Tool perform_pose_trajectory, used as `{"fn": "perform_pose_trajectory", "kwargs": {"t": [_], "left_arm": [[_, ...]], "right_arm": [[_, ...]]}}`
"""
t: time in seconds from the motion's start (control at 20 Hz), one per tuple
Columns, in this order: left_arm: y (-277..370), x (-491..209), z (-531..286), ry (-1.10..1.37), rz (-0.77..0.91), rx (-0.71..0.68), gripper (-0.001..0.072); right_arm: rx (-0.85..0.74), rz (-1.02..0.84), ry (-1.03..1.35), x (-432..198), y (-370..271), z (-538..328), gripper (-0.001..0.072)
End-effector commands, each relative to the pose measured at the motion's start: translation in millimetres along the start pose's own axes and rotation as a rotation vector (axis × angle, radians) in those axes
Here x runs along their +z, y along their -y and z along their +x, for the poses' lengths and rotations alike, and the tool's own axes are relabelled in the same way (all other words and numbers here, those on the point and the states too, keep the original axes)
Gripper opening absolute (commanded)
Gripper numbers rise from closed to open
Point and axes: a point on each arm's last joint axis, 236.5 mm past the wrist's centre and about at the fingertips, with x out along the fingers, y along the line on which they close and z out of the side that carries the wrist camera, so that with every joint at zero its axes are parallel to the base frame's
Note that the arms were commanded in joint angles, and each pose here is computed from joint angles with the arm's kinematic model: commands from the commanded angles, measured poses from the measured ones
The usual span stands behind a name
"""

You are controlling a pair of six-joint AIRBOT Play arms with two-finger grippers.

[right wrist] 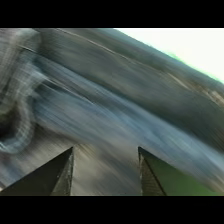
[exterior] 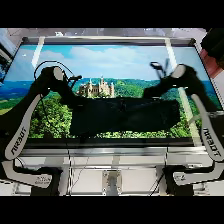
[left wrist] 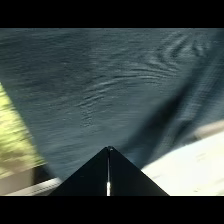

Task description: Fold the clothes and pants, and hang the long-sleeved shirts on hangers.

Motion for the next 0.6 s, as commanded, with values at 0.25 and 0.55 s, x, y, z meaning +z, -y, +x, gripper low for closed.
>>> {"fn": "perform_pose_trajectory", "kwargs": {"t": [0.25,0.55], "left_arm": [[-41.1,-0.6,1.5,0.004,-0.045,0.099,0.0029],[-45.2,5.5,14.6,0.013,-0.041,0.099,0.0029]], "right_arm": [[0.051,-0.118,0.025,43.6,-127.2,107.0,0.0185],[0.074,-0.080,-0.067,45.9,-145.7,136.7,0.0023]]}}
